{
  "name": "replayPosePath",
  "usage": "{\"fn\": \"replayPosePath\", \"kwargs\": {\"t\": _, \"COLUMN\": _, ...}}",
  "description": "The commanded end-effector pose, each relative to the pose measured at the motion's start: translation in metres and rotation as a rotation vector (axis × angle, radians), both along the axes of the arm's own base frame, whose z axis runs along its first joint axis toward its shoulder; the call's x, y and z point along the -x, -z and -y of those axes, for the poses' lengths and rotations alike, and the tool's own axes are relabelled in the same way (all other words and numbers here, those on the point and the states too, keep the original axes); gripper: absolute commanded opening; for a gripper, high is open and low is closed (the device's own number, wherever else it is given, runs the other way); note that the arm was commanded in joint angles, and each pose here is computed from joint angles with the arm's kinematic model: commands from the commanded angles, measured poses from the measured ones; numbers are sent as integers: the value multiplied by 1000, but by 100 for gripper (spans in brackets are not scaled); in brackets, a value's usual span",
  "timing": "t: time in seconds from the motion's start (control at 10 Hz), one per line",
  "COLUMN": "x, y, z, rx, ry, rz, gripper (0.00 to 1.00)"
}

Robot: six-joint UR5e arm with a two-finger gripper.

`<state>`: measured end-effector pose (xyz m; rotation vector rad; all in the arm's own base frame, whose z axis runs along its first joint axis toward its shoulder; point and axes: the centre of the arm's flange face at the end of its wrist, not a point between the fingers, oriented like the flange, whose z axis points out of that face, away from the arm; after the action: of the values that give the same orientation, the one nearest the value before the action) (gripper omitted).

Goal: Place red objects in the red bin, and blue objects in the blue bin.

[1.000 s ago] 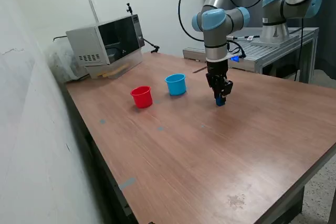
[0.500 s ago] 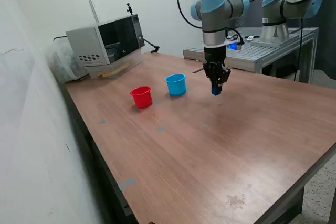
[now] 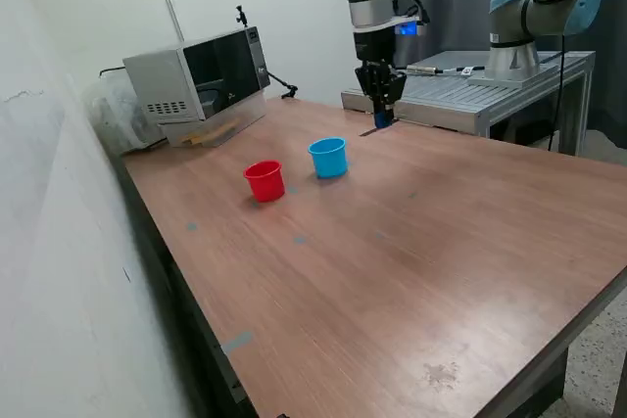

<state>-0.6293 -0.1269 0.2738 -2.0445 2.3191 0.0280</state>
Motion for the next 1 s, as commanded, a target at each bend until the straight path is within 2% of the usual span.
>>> {"fn": "replayPosePath", "kwargs": {"t": 0.0, "x": 18, "y": -17, "z": -80, "rx": 4, "ry": 41, "rz": 31, "gripper": 0}}
{"fn": "replayPosePath", "kwargs": {"t": 0.3, "x": 21, "y": -11, "z": -154, "rx": 13, "ry": 70, "rz": 36, "gripper": 0}}
{"fn": "replayPosePath", "kwargs": {"t": 0.4, "x": 26, "y": 16, "z": -175, "rx": 18, "ry": 87, "rz": 53, "gripper": 0}}
{"fn": "replayPosePath", "kwargs": {"t": 0.5, "x": 32, "y": 30, "z": -197, "rx": 10, "ry": 113, "rz": 16, "gripper": 0}}
{"fn": "replayPosePath", "kwargs": {"t": 0.9, "x": 38, "y": 69, "z": -203, "rx": 13, "ry": 120, "rz": 27, "gripper": 0}}
